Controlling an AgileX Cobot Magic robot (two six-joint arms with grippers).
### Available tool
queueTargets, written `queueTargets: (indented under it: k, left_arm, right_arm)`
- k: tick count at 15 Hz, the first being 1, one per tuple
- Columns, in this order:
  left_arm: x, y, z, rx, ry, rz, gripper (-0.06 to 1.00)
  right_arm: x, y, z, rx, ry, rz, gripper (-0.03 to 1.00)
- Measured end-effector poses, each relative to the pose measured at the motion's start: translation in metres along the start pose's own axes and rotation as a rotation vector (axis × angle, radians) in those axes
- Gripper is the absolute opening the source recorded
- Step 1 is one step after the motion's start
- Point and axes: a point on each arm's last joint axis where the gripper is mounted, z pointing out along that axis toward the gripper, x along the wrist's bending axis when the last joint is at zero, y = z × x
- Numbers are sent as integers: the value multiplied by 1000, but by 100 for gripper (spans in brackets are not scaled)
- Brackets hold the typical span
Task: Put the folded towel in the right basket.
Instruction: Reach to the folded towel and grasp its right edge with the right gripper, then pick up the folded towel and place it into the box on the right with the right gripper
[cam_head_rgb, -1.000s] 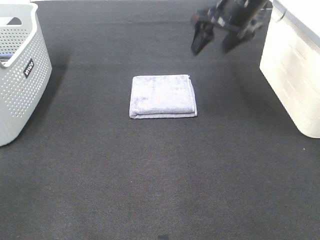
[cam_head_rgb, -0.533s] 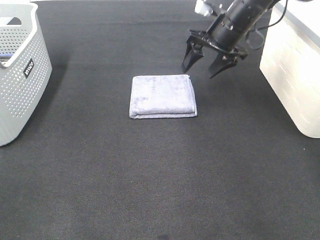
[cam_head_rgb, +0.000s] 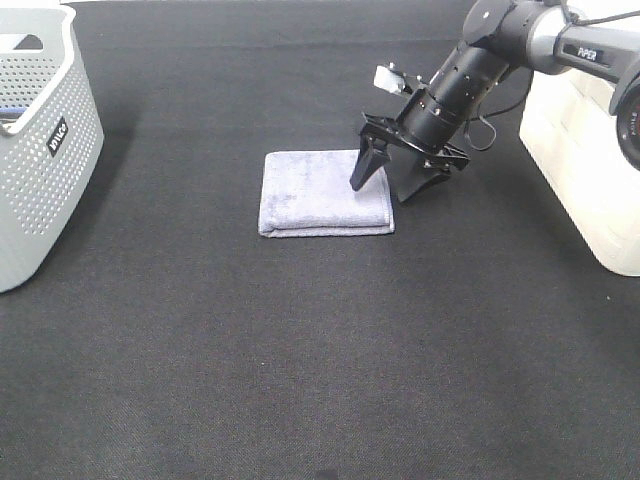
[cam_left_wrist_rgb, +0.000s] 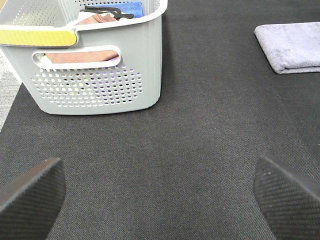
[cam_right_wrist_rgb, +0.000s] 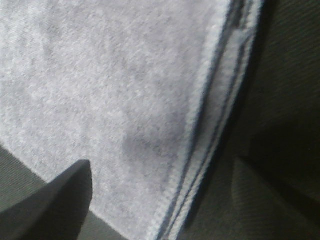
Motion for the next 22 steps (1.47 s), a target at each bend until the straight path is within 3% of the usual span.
queueTargets:
  k: [5, 9, 10, 15, 18, 22]
  left_arm:
    - [0, 0, 0, 0, 0, 0, 97]
    - [0, 0, 0, 0, 0, 0, 97]
    - [0, 0, 0, 0, 0, 0, 97]
    - [0, 0, 0, 0, 0, 0, 97]
    - [0, 0, 0, 0, 0, 0, 97]
    - [0, 0, 0, 0, 0, 0, 97]
  right_arm:
    - [-5, 2, 9, -22, -3, 2, 73]
    - [-4, 3, 14, -24, 45, -12, 69]
    - [-3, 2, 18, -25, 78, -10, 64]
    - [-4, 2, 23, -23, 104, -6, 6]
    - [0, 4, 17, -16, 113, -21, 6]
    - [16, 20, -10, -101, 122, -88, 6]
